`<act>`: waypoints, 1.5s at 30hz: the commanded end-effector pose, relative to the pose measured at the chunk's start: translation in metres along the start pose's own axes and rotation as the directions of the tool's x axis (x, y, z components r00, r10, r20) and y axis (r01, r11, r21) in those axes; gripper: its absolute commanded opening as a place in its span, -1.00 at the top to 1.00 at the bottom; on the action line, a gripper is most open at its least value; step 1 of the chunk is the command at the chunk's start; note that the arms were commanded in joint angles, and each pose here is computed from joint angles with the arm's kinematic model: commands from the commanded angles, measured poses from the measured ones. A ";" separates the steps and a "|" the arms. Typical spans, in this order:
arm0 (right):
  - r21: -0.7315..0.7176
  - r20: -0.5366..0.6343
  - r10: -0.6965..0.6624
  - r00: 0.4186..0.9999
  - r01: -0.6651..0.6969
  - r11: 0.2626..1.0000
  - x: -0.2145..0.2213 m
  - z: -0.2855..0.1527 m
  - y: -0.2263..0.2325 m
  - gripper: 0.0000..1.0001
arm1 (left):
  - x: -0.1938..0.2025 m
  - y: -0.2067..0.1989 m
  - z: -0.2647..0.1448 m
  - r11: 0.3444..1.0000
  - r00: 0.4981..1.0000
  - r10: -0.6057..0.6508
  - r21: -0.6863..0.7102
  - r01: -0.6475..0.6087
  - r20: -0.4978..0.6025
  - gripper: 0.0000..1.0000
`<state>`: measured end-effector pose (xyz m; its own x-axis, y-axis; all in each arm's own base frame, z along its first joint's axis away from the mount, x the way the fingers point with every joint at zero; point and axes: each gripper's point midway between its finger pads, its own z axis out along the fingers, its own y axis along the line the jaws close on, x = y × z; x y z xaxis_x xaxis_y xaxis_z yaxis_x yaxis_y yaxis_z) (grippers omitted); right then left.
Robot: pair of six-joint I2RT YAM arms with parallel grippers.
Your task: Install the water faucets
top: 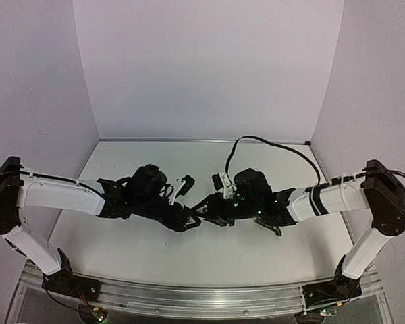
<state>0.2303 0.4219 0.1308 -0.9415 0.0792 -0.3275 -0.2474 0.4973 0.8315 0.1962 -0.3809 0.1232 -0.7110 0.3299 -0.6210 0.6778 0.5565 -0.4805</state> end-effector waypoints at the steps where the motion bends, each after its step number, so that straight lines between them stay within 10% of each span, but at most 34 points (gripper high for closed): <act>1: -0.050 0.088 -0.179 0.980 0.184 0.982 -0.011 -0.022 0.024 1.00 | -0.034 -0.037 -0.037 0.989 0.985 -0.009 0.149 -0.018 0.175 -0.45; 12: -0.230 0.217 -0.520 0.826 0.561 0.795 -0.014 -0.082 0.113 1.00 | -0.057 -0.078 -0.144 0.778 0.930 -0.200 0.627 -0.042 0.310 -0.81; 21: -0.419 0.266 -0.494 0.827 0.561 0.714 -0.014 -0.087 0.163 1.00 | -0.062 -0.110 -0.156 0.664 0.953 -0.147 0.741 -0.102 0.263 -0.73; 36: -0.443 0.252 -0.456 0.853 0.521 0.729 -0.015 -0.069 0.169 1.00 | -0.065 -0.123 -0.146 0.646 0.962 -0.125 0.756 -0.108 0.244 0.31; 42: -0.454 0.241 -0.456 0.857 0.515 0.727 -0.011 -0.066 0.172 1.00 | -0.069 -0.123 -0.148 0.652 0.955 -0.133 0.749 -0.117 0.265 0.18; 45: -0.453 0.234 -0.446 0.864 0.503 0.736 -0.010 -0.066 0.170 0.93 | -0.069 -0.121 -0.150 0.664 0.946 -0.126 0.734 -0.143 0.298 0.54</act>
<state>0.1790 0.4417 0.2855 -0.6873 -0.0035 -0.7264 -0.7260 0.0369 0.6867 0.1410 -0.3582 0.2766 -0.7676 0.0904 -0.6346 0.6176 -0.1607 -0.7699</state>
